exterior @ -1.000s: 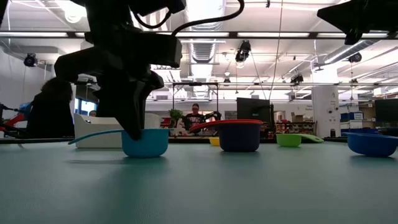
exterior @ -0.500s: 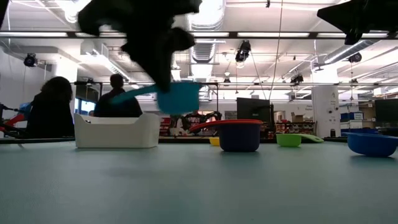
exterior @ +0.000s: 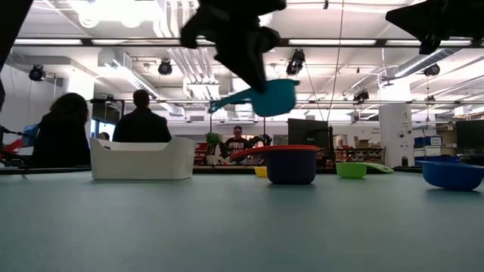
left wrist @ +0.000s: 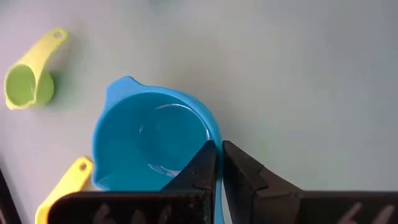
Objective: Nest measuring cups in basket
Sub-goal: Stack the light blue measuring cup on top of the red measuring cup
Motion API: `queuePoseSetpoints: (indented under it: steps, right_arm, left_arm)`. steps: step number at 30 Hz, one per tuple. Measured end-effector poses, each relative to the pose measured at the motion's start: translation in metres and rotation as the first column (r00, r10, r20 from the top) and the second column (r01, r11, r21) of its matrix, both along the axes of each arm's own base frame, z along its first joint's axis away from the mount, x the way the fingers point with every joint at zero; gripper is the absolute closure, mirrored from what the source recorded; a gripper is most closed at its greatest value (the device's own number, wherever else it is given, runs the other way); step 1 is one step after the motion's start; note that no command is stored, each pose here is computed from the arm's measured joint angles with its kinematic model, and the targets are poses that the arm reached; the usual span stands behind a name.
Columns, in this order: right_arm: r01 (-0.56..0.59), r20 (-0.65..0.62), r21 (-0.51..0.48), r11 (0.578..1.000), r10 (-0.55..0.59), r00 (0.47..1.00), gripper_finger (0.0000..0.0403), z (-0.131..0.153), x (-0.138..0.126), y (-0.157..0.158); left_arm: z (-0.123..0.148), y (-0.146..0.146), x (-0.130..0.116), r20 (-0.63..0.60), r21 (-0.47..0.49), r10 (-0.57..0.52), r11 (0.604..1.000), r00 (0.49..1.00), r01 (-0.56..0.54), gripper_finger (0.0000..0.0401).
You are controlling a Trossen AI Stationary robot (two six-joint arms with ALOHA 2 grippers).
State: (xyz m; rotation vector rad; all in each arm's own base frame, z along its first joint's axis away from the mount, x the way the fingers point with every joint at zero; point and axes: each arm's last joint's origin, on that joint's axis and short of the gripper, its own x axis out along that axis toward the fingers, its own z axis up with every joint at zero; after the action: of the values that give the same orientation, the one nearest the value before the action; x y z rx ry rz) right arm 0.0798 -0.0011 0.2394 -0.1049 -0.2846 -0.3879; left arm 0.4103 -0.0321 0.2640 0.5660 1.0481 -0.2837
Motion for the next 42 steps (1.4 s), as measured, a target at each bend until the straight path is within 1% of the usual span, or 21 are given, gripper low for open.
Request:
queuePoseSetpoints:
  steps: [5,7,12,20,24,35,42]
  right_arm:
    - [0.000,-0.001,0.000,1.000,0.000,1.000,0.0394,0.000,0.000,0.000]
    - [0.000,-0.002,0.000,1.000,0.000,1.000,0.0394,0.000,0.000,0.000]
    - [-0.001,-0.002,0.001,1.000,0.001,1.000,0.0394,0.000,0.000,0.000]
    - [-0.003,-0.014,0.006,1.000,0.003,1.000,0.0394,-0.002,0.001,0.000]
    - [-0.004,-0.019,0.006,1.000,0.004,1.000,0.0394,-0.002,0.001,0.000]
    - [-0.003,-0.023,0.005,1.000,0.003,1.000,0.0394,-0.003,0.001,0.000]
    - [-0.003,-0.023,0.006,1.000,0.003,1.000,0.0394,-0.003,0.001,0.000]
  left_arm:
    - [-0.015,0.017,0.018,-0.030,-0.004,-0.007,1.000,1.000,0.007,0.0401]
    - [-0.019,0.022,0.024,-0.035,-0.029,-0.032,0.999,0.999,0.031,0.0401]
    - [-0.028,0.031,0.033,-0.055,-0.031,-0.041,0.999,0.998,0.039,0.0401]
    - [-0.028,0.048,0.033,-0.056,-0.011,-0.046,0.999,0.997,0.045,0.0401]
    - [-0.028,0.055,0.035,-0.037,-0.017,-0.052,0.999,0.998,0.051,0.0401]
    - [-0.036,0.057,0.034,-0.051,-0.047,-0.014,0.999,0.999,0.012,0.0400]
    - [-0.037,0.057,0.036,-0.033,-0.044,-0.015,0.999,0.999,0.013,0.0375]
